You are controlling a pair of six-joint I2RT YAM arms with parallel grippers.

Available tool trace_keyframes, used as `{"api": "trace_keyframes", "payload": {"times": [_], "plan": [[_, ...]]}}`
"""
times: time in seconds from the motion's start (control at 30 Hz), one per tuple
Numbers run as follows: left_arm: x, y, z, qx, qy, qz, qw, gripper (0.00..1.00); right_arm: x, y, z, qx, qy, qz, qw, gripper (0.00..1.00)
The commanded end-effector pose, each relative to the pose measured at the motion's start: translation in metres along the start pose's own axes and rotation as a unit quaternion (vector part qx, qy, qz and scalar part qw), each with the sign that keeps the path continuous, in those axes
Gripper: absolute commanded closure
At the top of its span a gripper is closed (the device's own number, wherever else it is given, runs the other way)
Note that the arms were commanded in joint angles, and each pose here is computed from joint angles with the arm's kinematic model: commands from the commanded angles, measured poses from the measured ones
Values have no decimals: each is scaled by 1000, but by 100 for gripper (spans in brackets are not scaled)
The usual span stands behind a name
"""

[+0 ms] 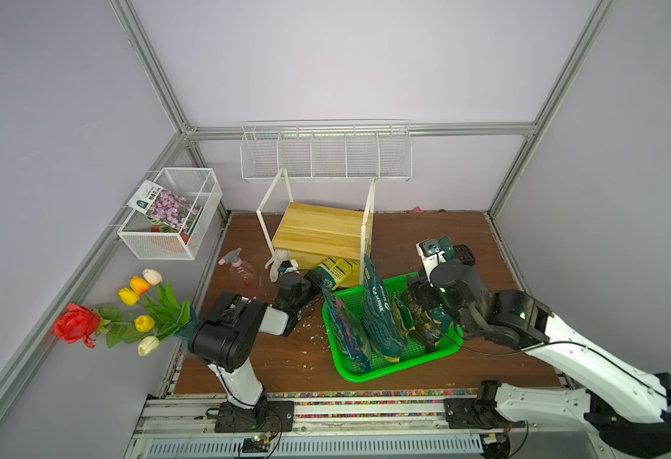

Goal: Take down the fertilizer bag from the shelf
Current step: Pick up the fertilizer bag from the shelf.

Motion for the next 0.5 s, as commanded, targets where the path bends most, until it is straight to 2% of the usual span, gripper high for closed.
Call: {"api": "trace_keyframes", "payload": {"times": [0.0, 0.47], "plan": [[-12, 14, 6, -28, -26, -8, 999, 100, 0, -2, 2, 0, 4, -1, 1000, 15], [-37, 60, 10, -73, -74, -18, 994, 100, 4, 2, 8, -18, 28, 38, 999, 16]]}}
Point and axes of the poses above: each gripper's point midway between its finger pads, its own y axis back along the fingers, its own x axis along the line the jaws close on, z = x × y, the point moved 10 cm from there along y, back along the fingers, and after that the axes turned 14 degrees about y, right-handed, at the moved point
